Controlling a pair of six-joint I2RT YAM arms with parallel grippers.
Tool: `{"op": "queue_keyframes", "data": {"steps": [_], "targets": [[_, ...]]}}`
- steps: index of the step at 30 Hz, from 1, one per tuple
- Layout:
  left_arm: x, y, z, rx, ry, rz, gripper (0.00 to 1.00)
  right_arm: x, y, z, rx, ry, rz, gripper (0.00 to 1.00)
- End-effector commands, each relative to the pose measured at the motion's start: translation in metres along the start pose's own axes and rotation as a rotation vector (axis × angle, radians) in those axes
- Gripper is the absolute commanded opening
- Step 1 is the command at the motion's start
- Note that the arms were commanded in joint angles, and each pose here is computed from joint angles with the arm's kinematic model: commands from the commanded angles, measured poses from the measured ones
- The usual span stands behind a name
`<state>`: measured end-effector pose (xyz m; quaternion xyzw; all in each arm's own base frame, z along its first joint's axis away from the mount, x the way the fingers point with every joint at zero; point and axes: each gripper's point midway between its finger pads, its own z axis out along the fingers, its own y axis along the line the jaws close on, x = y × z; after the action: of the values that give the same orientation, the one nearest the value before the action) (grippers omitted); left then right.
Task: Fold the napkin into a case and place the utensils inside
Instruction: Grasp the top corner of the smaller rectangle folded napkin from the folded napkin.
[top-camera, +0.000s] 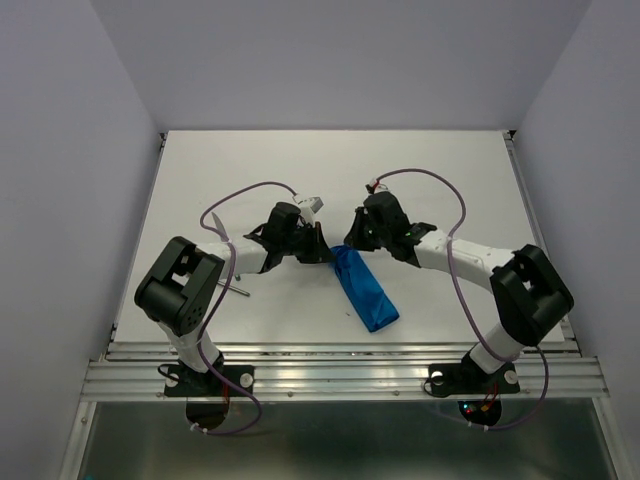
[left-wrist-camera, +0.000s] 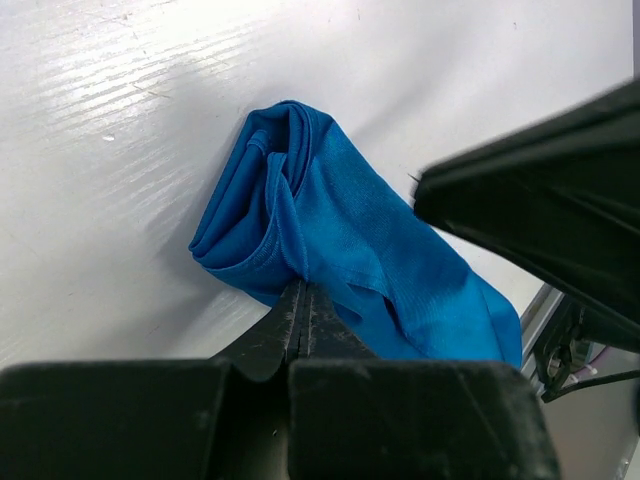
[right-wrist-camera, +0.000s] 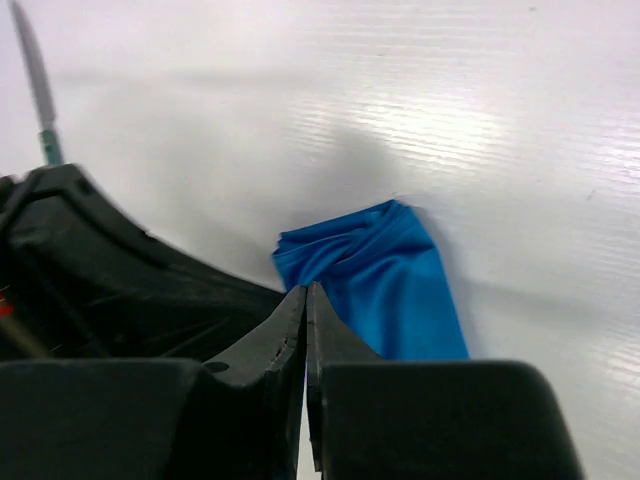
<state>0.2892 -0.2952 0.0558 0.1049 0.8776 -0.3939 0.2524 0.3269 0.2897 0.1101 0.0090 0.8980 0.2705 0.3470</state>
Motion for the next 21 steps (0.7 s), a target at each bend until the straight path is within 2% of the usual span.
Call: {"op": "queue_keyframes", "data": {"steps": [1,3,8,10,13,16,17,21], "targets": [[-0.015,-0.008,-0.001,0.034,-0.026,0.048,0.0,0.007,-0.006,0.019,0.013,0.018,0.024,0.04],[-0.015,-0.004,0.0,0.029,-0.024,0.047,0.0,0.011,-0.008,0.027,0.023,0.032,0.031,0.01],[-0.013,-0.001,0.0,0.026,0.0,0.057,0.01,0.024,-0.005,0.038,-0.005,0.094,0.039,0.01],[-0.014,0.0,-0.001,0.015,0.0,0.061,0.09,0.026,-0.001,0.043,-0.034,0.097,0.041,0.01],[-0.017,0.0,-0.005,-0.002,-0.007,0.063,0.3,0.033,0.0,0.048,-0.053,0.123,0.045,0.01],[-0.02,0.001,-0.008,-0.018,-0.015,0.066,0.45,0.038,0.0,0.05,-0.061,0.132,0.049,0.01],[-0.021,0.0,-0.009,-0.021,-0.016,0.065,0.54,0.039,-0.002,0.052,-0.06,0.135,0.049,0.01],[-0.028,0.0,-0.011,-0.041,-0.034,0.067,0.58,0.041,-0.003,0.051,-0.061,0.132,0.05,0.01]]}}
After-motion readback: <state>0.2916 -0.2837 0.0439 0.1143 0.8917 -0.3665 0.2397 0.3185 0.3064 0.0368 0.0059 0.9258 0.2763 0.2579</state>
